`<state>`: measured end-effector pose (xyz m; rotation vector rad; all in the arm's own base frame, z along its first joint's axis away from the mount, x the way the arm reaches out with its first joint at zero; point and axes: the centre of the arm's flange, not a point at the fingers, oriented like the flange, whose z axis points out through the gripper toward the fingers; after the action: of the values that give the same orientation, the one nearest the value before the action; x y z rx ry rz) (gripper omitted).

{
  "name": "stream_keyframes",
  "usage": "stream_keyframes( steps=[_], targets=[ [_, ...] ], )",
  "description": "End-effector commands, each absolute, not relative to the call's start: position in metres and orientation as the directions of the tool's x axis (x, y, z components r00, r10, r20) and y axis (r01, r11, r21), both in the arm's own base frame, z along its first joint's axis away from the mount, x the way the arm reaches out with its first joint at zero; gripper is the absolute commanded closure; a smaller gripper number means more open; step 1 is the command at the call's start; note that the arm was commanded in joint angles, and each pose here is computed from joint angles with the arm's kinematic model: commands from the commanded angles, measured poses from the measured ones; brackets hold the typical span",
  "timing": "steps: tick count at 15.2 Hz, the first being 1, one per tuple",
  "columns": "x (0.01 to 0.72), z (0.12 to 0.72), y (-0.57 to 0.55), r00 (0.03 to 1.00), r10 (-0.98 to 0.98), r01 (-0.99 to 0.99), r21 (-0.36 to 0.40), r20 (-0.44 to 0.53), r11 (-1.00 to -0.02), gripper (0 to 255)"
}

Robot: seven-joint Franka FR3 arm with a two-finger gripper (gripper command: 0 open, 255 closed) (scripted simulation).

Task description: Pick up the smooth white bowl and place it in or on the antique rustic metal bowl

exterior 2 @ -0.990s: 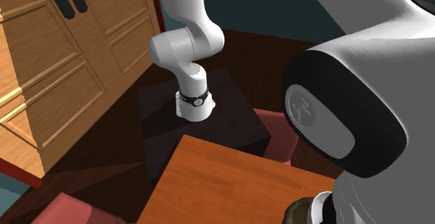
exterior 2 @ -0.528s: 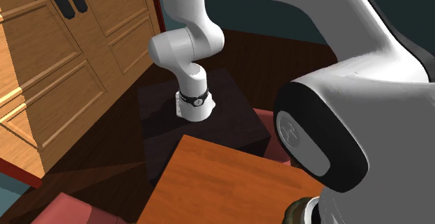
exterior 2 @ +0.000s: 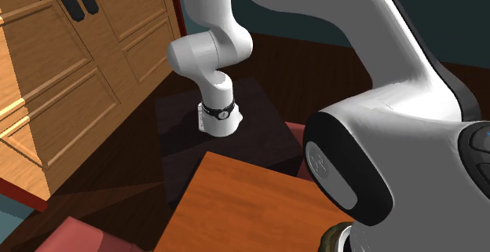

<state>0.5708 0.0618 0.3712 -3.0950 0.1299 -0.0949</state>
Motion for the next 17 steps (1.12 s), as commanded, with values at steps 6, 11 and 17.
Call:
stream_keyframes(
  steps=[6, 11, 17],
  targets=[
    [0.571, 0.371, 0.062, 0.995, -0.085, -0.082, -0.045, 0.06, -0.996, 0],
    [0.57, 0.384, 0.061, 0.995, -0.085, -0.082, -0.045, 0.06, -0.996, 0],
    [0.568, 0.421, 0.06, 0.995, -0.085, -0.082, -0.045, 0.06, -0.996, 0]
  ],
)
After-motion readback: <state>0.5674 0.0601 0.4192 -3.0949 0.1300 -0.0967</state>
